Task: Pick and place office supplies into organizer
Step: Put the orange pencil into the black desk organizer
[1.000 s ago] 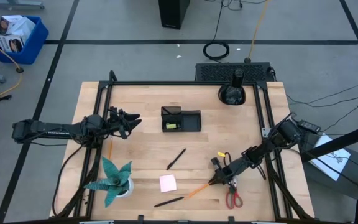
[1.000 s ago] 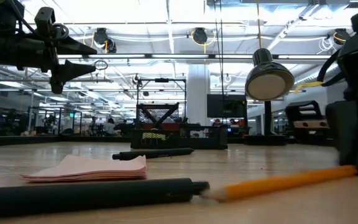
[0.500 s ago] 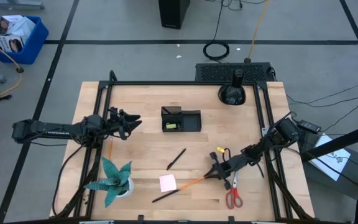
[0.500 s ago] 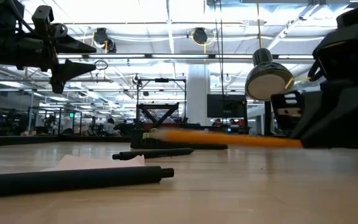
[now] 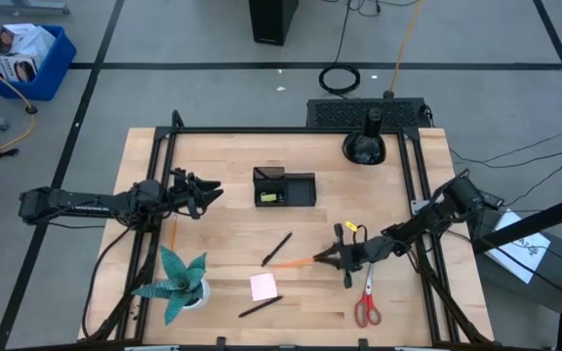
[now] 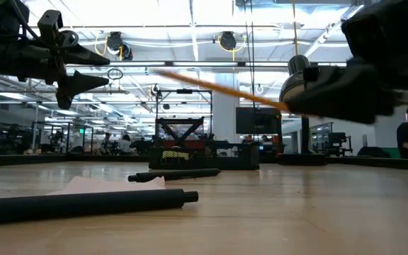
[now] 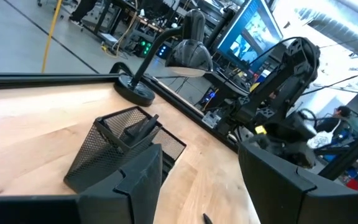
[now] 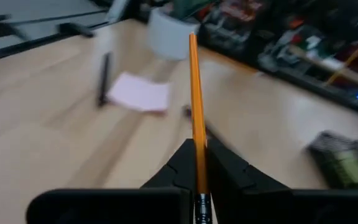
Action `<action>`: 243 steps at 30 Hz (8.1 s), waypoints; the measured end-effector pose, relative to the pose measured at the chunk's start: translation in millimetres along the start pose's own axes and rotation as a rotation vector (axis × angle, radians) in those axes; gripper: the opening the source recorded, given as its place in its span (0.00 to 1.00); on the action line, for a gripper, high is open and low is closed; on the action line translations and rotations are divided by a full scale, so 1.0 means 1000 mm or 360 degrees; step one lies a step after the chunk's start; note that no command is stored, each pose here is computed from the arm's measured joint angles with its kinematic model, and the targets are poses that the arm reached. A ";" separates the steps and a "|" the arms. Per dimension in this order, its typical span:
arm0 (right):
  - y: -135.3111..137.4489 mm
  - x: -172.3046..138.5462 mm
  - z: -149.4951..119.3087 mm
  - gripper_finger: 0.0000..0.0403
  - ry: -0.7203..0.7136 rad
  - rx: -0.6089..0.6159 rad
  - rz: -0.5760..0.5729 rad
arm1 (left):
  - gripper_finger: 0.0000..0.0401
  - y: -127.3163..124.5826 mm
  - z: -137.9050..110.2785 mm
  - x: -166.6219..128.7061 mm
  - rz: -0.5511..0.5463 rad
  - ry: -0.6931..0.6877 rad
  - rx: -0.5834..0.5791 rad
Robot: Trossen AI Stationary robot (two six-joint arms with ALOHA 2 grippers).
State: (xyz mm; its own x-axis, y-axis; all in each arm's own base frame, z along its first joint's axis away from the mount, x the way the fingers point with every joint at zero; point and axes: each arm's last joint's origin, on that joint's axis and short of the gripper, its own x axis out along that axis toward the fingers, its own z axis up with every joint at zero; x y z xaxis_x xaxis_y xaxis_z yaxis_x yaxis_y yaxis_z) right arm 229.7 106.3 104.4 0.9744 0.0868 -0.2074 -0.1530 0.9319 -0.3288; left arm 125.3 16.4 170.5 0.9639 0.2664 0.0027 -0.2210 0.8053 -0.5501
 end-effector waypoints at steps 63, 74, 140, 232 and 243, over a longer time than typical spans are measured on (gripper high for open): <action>-0.057 0.033 0.023 0.05 0.0142 -0.0135 -0.0028 | 0.54 -0.041 -0.030 0.129 -0.0466 0.1406 -0.0816; -0.057 0.033 0.023 0.05 0.0140 -0.0134 -0.0028 | 0.54 -0.042 -0.048 0.133 -0.0461 0.1496 -0.0847; -0.061 0.041 0.031 0.05 0.0118 -0.0094 0.0021 | 0.45 -0.056 -0.056 0.130 -0.0417 0.1414 -0.0815; -0.121 -0.014 0.058 0.45 -0.0804 0.0928 -0.0321 | 0.03 -0.080 -0.026 0.136 -0.0472 0.0342 0.0210; -0.132 -0.004 0.070 0.45 -0.0822 0.0889 -0.0286 | 0.04 -0.080 -0.027 0.136 -0.0477 0.0349 0.0199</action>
State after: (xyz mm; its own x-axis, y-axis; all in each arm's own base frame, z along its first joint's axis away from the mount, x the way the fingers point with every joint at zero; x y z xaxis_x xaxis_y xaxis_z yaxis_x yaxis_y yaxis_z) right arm 257.5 7.3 213.4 0.9506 -0.0571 0.3052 -0.0135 0.9744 0.2245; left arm 277.9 -26.1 192.9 0.9944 -0.0990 -0.0383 0.0716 0.8923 -0.4458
